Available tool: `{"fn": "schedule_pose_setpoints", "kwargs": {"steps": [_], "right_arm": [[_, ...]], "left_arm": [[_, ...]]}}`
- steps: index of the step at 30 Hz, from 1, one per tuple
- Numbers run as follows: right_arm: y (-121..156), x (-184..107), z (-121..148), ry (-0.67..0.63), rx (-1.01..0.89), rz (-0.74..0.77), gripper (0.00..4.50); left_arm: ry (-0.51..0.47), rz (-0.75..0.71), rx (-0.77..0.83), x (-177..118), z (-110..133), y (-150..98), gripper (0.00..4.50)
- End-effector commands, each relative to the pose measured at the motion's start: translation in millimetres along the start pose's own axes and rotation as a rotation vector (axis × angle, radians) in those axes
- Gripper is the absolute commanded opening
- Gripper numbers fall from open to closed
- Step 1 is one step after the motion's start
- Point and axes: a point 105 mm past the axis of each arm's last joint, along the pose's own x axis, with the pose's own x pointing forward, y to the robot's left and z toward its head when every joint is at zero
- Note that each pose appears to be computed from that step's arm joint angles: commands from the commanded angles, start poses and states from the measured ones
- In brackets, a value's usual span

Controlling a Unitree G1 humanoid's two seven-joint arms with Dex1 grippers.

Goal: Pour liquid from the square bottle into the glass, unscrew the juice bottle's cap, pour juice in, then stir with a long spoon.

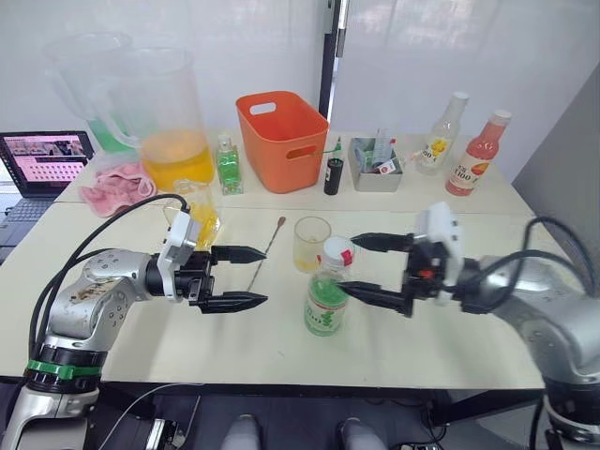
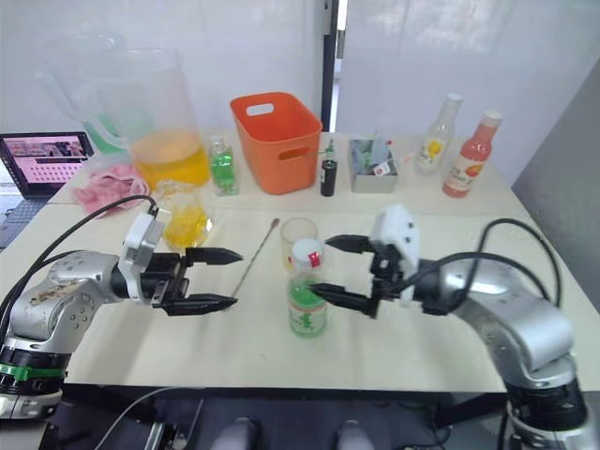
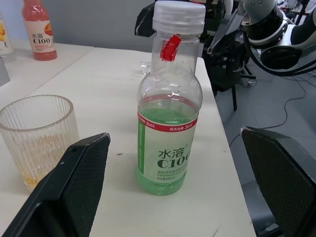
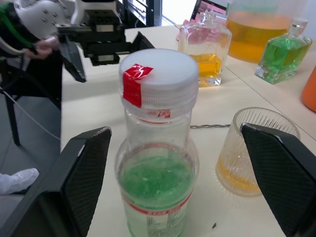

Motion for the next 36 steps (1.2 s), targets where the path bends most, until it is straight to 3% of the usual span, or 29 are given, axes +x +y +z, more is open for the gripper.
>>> {"fn": "schedule_pose_setpoints", "kwargs": {"steps": [1, 7, 12, 20, 36], "right_arm": [[-2, -28, 12, -0.019, -0.034, -0.055, 4.49], [9, -56, 12, 0.024, -0.019, -0.121, 4.49], [22, -61, 17, 0.026, -0.013, -0.149, 4.49], [35, -61, 17, 0.006, -0.013, -0.27, 4.49], [36, -55, 23, -0.004, -0.029, -0.293, 4.49]], "left_arm": [[-0.026, -0.041, 0.055, 7, 12, -1, 4.5], [-0.064, -0.079, 0.087, 20, 22, 3, 4.5], [-0.095, -0.121, 0.087, 38, 31, 9, 4.5], [-0.052, -0.199, 0.024, 89, 23, 10, 4.5], [-0.059, -0.231, 0.049, 104, 21, 8, 4.5]]}}
